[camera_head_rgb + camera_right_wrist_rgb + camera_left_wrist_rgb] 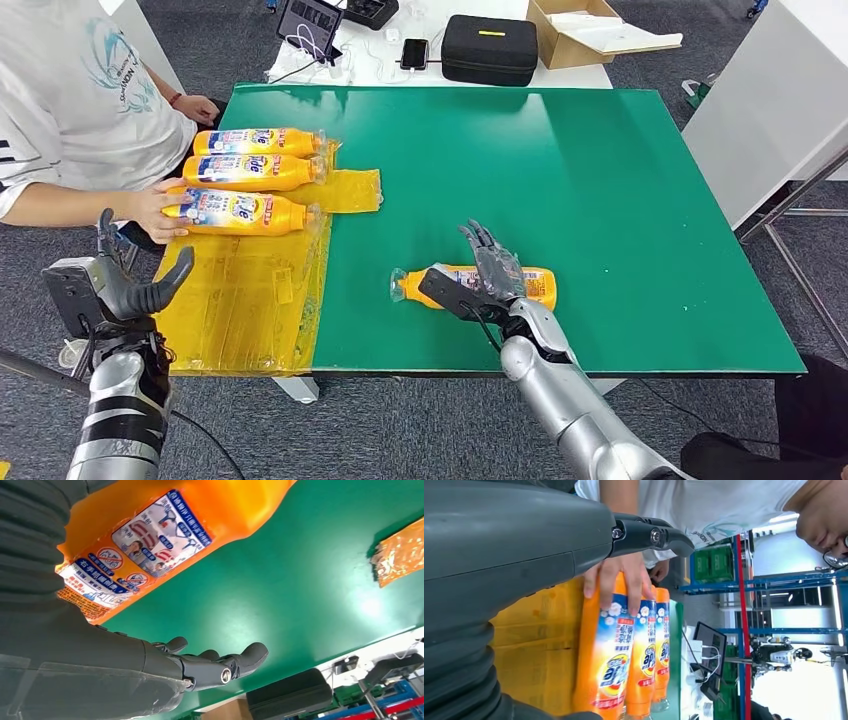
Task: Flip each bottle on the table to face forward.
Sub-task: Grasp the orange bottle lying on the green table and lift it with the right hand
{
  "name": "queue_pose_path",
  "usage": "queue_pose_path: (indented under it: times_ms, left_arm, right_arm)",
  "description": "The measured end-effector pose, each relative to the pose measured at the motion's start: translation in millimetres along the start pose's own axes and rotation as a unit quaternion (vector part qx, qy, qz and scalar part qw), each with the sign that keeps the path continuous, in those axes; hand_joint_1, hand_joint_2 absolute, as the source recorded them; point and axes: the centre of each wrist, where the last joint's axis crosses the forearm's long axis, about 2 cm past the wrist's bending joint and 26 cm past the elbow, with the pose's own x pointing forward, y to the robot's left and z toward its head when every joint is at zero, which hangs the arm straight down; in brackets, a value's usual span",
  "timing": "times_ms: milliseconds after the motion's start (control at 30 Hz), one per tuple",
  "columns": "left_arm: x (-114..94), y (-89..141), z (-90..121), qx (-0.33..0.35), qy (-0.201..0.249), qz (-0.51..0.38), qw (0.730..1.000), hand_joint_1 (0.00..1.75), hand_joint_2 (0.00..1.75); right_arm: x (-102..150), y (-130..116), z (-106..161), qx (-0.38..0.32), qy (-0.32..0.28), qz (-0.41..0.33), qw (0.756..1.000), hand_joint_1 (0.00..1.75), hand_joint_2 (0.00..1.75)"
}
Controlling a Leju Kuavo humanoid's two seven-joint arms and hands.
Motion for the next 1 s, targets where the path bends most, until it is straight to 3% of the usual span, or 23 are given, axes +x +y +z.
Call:
queue_pose_path:
  times_ms: [533,1000]
  left_arm:
    - [-3.9,-6.5,-7.5,-0.009,0.012,-0.010,1.000,0.00,1.75]
    - [-11.8,-12.2,-8.0,-0.023,0.038,0.010,0.999,0.00,1.75]
  right_arm:
    - [-22.6,-3.0,-7.3,0.135,0.036,0.024,0.990,0.00,1.75]
    - [-47.8,-27.9,-15.3,0.178,0.058,0.076,0.979,0.00,1.75]
